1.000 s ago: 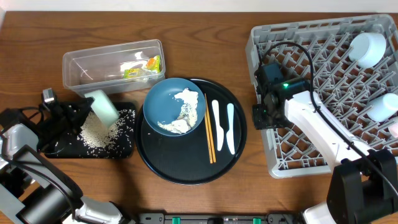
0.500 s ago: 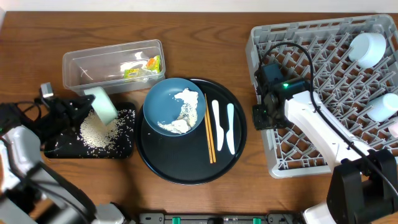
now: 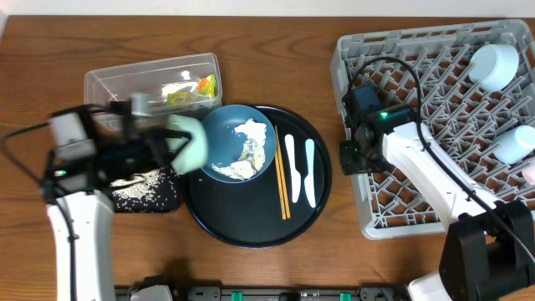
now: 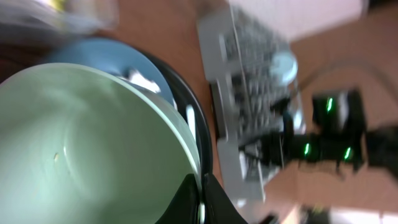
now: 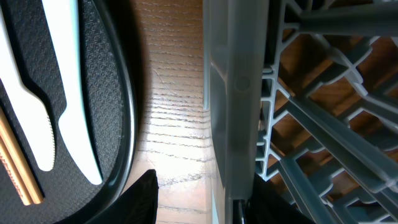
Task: Sort waste into correct bins and load items into the dishwasher rack
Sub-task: 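Set the empty green bowl down on the round black tray, then grasp the green bowl with the right gripper and lift it toward the rack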
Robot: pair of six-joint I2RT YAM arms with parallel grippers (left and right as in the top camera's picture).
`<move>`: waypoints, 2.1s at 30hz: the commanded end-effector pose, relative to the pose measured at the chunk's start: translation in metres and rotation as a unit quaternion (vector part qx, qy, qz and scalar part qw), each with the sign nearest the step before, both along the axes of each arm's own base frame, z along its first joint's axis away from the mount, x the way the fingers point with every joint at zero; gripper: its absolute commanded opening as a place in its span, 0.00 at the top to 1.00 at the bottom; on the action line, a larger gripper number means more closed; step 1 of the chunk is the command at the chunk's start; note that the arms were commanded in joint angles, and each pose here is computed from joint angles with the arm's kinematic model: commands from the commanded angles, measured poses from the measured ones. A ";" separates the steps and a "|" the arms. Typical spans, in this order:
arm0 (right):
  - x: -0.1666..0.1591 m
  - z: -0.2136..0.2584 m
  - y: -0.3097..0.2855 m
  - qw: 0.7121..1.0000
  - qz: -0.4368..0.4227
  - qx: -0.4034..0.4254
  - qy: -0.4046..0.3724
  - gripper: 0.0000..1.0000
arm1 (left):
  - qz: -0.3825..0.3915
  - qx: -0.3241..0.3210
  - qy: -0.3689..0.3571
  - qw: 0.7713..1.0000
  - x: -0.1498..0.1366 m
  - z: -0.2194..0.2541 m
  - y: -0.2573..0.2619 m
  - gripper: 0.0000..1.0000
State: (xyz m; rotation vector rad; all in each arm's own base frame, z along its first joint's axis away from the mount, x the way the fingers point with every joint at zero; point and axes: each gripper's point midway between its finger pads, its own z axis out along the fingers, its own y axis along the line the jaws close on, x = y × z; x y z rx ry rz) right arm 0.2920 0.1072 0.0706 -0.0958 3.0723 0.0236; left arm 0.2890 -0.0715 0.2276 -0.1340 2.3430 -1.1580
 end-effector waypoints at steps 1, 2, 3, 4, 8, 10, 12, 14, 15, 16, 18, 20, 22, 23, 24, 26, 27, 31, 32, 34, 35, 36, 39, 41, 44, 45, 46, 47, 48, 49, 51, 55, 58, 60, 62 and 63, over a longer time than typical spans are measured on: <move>-0.005 -0.002 0.008 1.000 0.004 0.015 0.010 0.60 | -0.032 0.050 0.027 0.998 -0.008 -0.012 -0.033 0.94; -0.005 -0.002 0.008 1.000 0.004 0.015 0.010 0.60 | -0.046 0.060 0.033 0.997 -0.011 -0.016 -0.044 0.94; -0.005 -0.002 0.008 1.000 0.004 0.014 0.010 0.60 | -0.065 0.074 0.040 0.994 -0.016 -0.022 -0.056 0.94; -0.005 -0.002 0.008 1.000 0.004 0.014 0.011 0.60 | -0.079 0.087 0.046 0.992 -0.019 -0.028 -0.066 0.94; -0.005 0.000 0.006 1.000 0.003 0.011 0.009 0.63 | -0.155 0.127 0.065 0.978 -0.040 -0.051 -0.108 0.94; -0.002 0.008 0.006 1.000 0.001 0.014 0.001 0.63 | -0.183 0.146 0.078 0.969 -0.049 -0.064 -0.125 0.94; 0.004 0.020 0.005 1.000 -0.003 0.019 -0.013 0.63 | -0.203 0.175 0.087 0.959 -0.055 -0.079 -0.138 0.94; 0.013 0.038 0.004 0.999 -0.010 0.028 -0.041 0.62 | -0.216 0.198 0.098 0.951 -0.059 -0.096 -0.151 0.94; 0.015 0.043 0.003 0.998 -0.012 0.031 -0.049 0.62 | -0.223 0.200 0.099 0.949 -0.061 -0.100 -0.156 0.94; 0.017 0.049 0.001 0.998 -0.014 0.033 -0.058 0.62 | -0.232 0.201 0.099 0.946 -0.062 -0.104 -0.162 0.94; 0.020 0.059 -0.002 0.996 -0.019 0.036 -0.075 0.62 | -0.245 0.205 0.100 0.942 -0.063 -0.113 -0.172 0.94; 0.021 0.068 -0.005 0.995 -0.024 0.041 -0.089 0.62 | -0.246 0.216 0.105 0.939 -0.062 -0.123 -0.177 0.94; 0.021 0.074 -0.007 0.994 -0.026 0.044 -0.099 0.62 | -0.246 0.223 0.115 0.936 -0.062 -0.134 -0.180 0.94; 0.020 0.077 -0.007 0.993 -0.026 0.044 -0.104 0.61 | -0.248 0.224 0.118 0.935 -0.062 -0.137 -0.181 0.94; 0.020 0.080 -0.008 0.993 -0.026 0.044 -0.108 0.62 | -0.250 0.226 0.122 0.934 -0.063 -0.140 -0.182 0.94; 0.020 0.083 -0.008 0.992 -0.026 0.045 -0.113 0.60 | -0.252 0.227 0.124 0.933 -0.064 -0.141 -0.183 0.84; 0.020 0.084 -0.008 0.992 -0.026 0.046 -0.114 0.60 | -0.252 0.227 0.123 0.933 -0.064 -0.141 -0.183 0.66; 0.019 0.084 -0.001 0.992 0.004 0.059 -0.113 0.58 | -0.248 0.219 0.105 0.938 -0.061 -0.128 -0.183 0.46; 0.017 0.084 0.003 0.992 0.015 0.066 -0.111 0.58 | -0.246 0.217 0.097 0.940 -0.060 -0.123 -0.184 0.43; 0.015 0.085 0.008 0.991 0.029 0.074 -0.108 0.57 | -0.237 0.214 0.081 0.944 -0.056 -0.111 -0.181 0.42; 0.014 0.085 0.012 0.990 0.038 0.079 -0.107 0.57 | -0.231 0.213 0.073 0.947 -0.054 -0.104 -0.178 0.42; 0.013 0.085 0.015 0.990 0.047 0.084 -0.105 0.56 | -0.223 0.212 0.067 0.949 -0.051 -0.098 -0.174 0.42; 0.006 0.087 0.035 0.983 0.096 0.119 -0.099 0.55 | -0.171 0.238 0.059 0.954 -0.042 -0.085 -0.142 0.41; 0.001 0.089 0.048 0.977 0.133 0.138 -0.097 0.51 | -0.133 0.259 0.066 0.955 -0.038 -0.080 -0.116 0.41; -0.007 0.089 0.063 0.971 0.165 0.145 -0.095 0.48 | -0.064 0.288 0.090 0.951 -0.034 -0.076 -0.069 0.38; -0.009 0.088 0.069 0.969 0.178 0.145 -0.093 0.47 | -0.039 0.294 0.101 0.950 -0.034 -0.075 -0.052 0.36; -0.012 0.087 0.074 0.968 0.186 0.145 -0.090 0.47 | -0.019 0.298 0.112 0.948 -0.034 -0.075 -0.038 0.36; -0.014 0.085 0.078 0.967 0.193 0.145 -0.087 0.47 | 0.005 0.301 0.124 0.946 -0.034 -0.074 -0.023 0.36; -0.017 0.081 0.083 0.966 0.200 0.145 -0.081 0.47 | 0.024 0.303 0.135 0.943 -0.034 -0.075 -0.011 0.36; -0.020 0.077 0.089 0.966 0.204 0.144 -0.073 0.47 | 0.046 0.305 0.149 0.940 -0.034 -0.076 0.003 0.35; -0.025 0.068 0.095 0.968 0.203 0.137 -0.056 0.48 | 0.079 0.301 0.173 0.935 -0.035 -0.079 0.024 0.33; -0.032 0.041 0.104 0.975 0.191 0.116 -0.014 0.49 | 0.131 0.291 0.208 0.925 -0.037 -0.082 0.055 0.32; -0.040 0.021 0.110 0.977 0.183 0.107 0.022 0.49 | 0.150 0.286 0.219 0.920 -0.039 -0.083 0.066 0.31; -0.045 0.009 0.114 0.976 0.190 0.098 0.041 0.49 | 0.157 0.285 0.221 0.919 -0.039 -0.083 0.070 0.28; -0.050 -0.002 0.118 0.974 0.198 0.091 0.057 0.50 | 0.158 0.285 0.222 0.919 -0.039 -0.083 0.070 0.27; -0.053 -0.007 0.120 0.973 0.202 0.087 0.065 0.50 | 0.158 0.285 0.222 0.919 -0.039 -0.083 0.070 0.27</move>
